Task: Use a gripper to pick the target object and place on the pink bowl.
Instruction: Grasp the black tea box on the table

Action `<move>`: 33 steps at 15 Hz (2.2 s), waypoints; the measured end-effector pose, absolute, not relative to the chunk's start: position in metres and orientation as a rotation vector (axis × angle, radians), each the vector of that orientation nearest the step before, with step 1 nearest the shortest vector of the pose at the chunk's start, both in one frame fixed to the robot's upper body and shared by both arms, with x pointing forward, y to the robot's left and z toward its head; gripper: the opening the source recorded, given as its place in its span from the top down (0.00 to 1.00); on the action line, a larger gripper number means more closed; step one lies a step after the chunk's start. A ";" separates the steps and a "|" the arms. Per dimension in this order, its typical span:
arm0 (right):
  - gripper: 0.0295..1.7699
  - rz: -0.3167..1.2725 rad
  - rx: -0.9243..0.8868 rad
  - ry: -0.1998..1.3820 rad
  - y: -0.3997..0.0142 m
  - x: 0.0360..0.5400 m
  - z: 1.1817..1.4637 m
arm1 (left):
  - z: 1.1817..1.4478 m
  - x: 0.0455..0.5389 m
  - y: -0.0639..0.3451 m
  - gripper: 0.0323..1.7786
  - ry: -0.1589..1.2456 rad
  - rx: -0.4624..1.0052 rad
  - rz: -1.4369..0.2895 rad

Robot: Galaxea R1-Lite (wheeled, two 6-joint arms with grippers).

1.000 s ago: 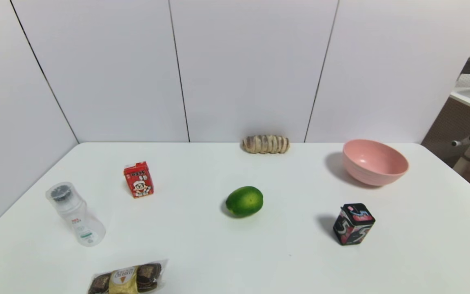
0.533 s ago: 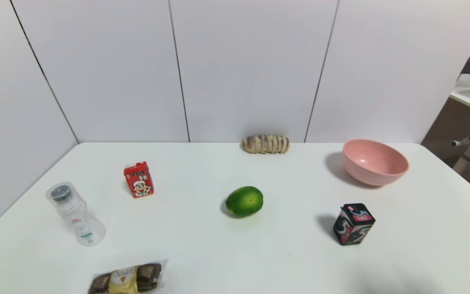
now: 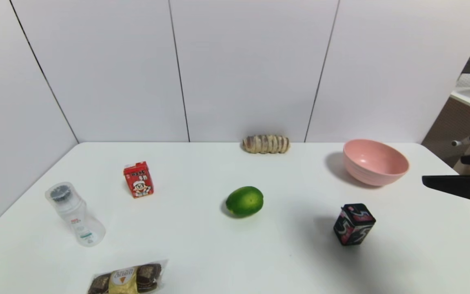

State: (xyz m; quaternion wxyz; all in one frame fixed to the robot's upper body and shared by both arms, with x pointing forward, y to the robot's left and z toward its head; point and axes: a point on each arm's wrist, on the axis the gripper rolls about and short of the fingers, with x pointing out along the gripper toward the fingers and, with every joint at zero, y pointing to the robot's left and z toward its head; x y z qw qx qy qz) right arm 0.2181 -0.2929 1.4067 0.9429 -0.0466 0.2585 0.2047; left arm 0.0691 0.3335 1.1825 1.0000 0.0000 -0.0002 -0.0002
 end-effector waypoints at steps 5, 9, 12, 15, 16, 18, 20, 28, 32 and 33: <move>0.03 0.410 -0.049 0.788 -0.267 0.270 1.420 | 1.182 0.069 0.334 0.00 0.000 0.000 0.000; 0.03 0.316 0.006 0.956 -0.243 0.315 1.392 | 1.182 0.069 0.334 0.00 0.000 0.000 0.000; 0.03 0.204 0.016 1.049 -0.230 0.337 1.366 | 1.182 0.069 0.334 0.00 0.000 0.000 0.000; 0.03 0.132 -0.004 1.145 -0.223 0.349 1.338 | 1.182 0.069 0.334 0.00 0.000 0.000 0.000; 0.03 0.115 0.000 1.173 -0.222 0.351 1.330 | 1.182 0.069 0.334 0.00 0.000 0.000 0.000; 0.03 0.090 0.004 1.221 -0.220 0.353 1.317 | 1.182 0.069 0.334 0.00 0.000 0.000 0.000; 0.03 0.083 -0.001 1.249 -0.218 0.353 1.310 | 1.182 0.069 0.334 0.00 0.000 0.000 0.000; 0.09 0.078 -0.024 1.301 -0.216 0.351 1.297 | 1.182 0.069 0.334 0.00 0.000 0.000 0.000; 0.44 0.079 -0.031 1.308 -0.216 0.351 1.294 | 1.182 0.069 0.334 0.00 0.000 0.000 0.000; 0.50 0.079 -0.031 1.307 -0.216 0.351 1.294 | 1.182 0.069 0.334 0.00 0.000 0.000 0.000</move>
